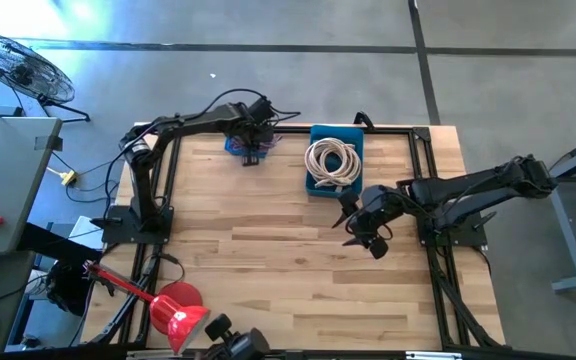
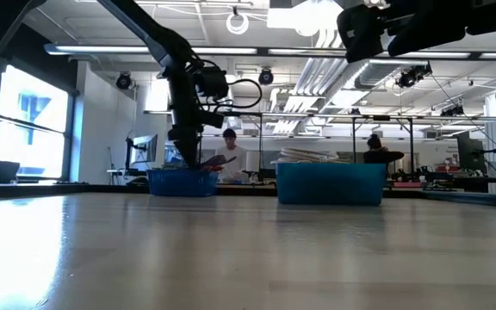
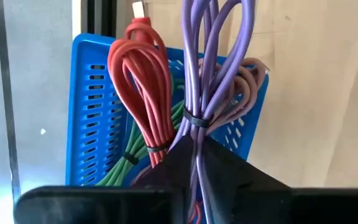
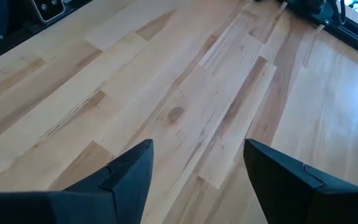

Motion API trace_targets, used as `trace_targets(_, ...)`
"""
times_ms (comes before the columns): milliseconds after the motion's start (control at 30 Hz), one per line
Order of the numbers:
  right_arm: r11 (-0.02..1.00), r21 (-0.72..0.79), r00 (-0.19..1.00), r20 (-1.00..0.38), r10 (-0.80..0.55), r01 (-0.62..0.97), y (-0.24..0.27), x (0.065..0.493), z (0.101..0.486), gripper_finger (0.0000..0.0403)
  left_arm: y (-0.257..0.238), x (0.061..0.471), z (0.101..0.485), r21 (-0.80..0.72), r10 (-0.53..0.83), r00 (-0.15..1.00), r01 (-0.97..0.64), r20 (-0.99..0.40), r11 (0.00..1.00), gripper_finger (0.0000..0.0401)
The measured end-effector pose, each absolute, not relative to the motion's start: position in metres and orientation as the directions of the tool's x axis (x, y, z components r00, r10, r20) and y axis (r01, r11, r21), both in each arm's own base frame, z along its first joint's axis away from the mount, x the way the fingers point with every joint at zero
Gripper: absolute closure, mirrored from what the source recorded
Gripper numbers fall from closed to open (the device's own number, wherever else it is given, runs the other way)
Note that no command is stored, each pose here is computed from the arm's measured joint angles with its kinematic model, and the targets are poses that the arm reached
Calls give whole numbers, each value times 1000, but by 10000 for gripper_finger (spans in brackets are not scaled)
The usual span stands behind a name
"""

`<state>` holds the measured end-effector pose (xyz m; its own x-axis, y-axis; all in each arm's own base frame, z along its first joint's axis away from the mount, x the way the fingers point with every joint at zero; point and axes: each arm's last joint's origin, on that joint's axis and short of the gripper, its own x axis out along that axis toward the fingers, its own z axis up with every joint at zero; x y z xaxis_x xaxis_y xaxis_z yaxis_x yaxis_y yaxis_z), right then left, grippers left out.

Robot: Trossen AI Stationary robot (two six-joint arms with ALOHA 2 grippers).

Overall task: Pick & Place USB Port
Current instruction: Put the purple charger cable into the blue bin, then return to Home Position

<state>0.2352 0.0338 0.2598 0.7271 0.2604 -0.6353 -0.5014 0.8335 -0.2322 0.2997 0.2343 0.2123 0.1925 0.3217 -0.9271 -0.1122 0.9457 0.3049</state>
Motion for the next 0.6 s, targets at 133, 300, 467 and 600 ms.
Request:
trace_targets(133,834,-231,726,-636,261,-502,34,235,260,160,232,301,212,304,320,193,-104,-928,947,337)
trace_targets(300,833,-225,721,-641,264,-505,34,235,259,160,232,301,212,297,317,190,-127,-929,946,297)
trace_targets(467,831,-227,723,-636,268,-508,34,234,250,160,226,299,226,322,343,209,-128,-916,938,274)
trace_targets(600,824,-261,736,-630,249,-502,33,232,235,160,208,298,255,401,420,257,-126,-870,908,276)
